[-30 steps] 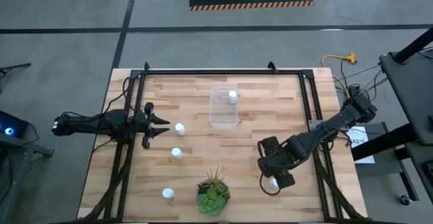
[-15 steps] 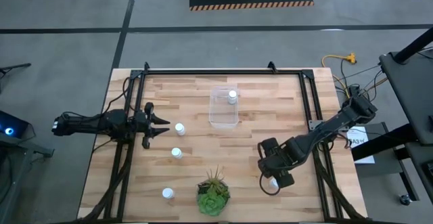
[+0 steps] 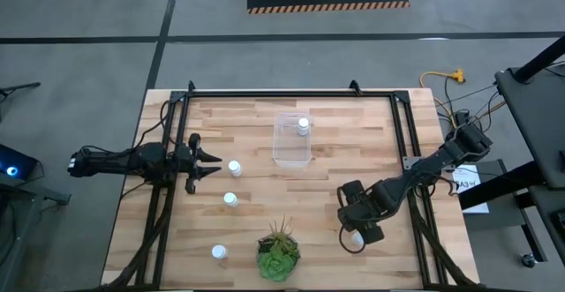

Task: Pick and place pill bottles into a basket
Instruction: Put the white pill bottle into the transparent bin

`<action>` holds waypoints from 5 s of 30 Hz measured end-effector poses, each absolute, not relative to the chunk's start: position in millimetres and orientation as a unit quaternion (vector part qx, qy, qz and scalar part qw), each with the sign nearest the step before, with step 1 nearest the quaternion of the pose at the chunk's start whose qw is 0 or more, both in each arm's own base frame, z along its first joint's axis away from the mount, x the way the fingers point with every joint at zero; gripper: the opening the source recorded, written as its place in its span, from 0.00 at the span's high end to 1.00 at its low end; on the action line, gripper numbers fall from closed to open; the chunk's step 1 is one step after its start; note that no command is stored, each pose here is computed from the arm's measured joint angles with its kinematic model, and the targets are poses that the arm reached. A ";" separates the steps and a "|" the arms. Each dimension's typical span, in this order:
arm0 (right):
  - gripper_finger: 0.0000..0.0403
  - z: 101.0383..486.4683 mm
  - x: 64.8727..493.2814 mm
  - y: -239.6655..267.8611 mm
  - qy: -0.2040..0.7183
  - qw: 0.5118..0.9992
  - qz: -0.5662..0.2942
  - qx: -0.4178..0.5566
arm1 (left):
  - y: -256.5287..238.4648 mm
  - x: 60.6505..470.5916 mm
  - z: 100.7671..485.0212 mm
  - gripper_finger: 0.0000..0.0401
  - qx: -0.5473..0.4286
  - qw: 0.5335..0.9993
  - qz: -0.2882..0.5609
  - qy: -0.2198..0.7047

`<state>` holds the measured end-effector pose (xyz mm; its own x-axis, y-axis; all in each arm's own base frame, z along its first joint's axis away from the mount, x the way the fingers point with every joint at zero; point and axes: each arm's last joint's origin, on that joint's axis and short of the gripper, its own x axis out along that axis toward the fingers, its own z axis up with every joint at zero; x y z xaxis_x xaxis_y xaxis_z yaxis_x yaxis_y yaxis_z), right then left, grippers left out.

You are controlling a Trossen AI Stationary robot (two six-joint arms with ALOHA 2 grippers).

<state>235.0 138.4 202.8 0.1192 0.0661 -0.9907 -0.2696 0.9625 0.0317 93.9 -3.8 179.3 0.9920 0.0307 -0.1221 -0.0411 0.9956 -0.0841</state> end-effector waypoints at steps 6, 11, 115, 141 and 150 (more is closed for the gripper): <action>0.48 195.6 233.3 137.4 0.653 0.745 0.114 -0.078 | -3.8 93.9 179.3 0.73 -0.043 0.997 0.018 0.060; 0.48 192.6 232.2 136.6 0.654 0.744 0.113 -0.078 | -3.8 93.9 179.3 0.73 -0.043 0.997 0.018 0.060; 0.64 306.2 317.4 -108.1 0.575 0.814 0.031 -0.072 | -3.8 93.9 179.4 0.73 -0.043 0.997 0.018 0.060; 0.64 254.3 362.6 -126.0 0.576 0.810 0.061 -0.092 | -3.8 93.8 179.3 0.73 -0.043 0.997 0.018 0.061; 0.64 233.9 370.7 -133.2 0.589 0.801 0.065 -0.086 | -3.8 93.8 179.4 0.73 -0.043 0.997 0.018 0.060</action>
<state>370.7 -133.2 233.9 0.2980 0.0021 -0.9546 -0.2050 0.9768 -0.0619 93.8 -3.8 179.4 0.9922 0.0305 -0.1211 -0.0409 0.9956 -0.0842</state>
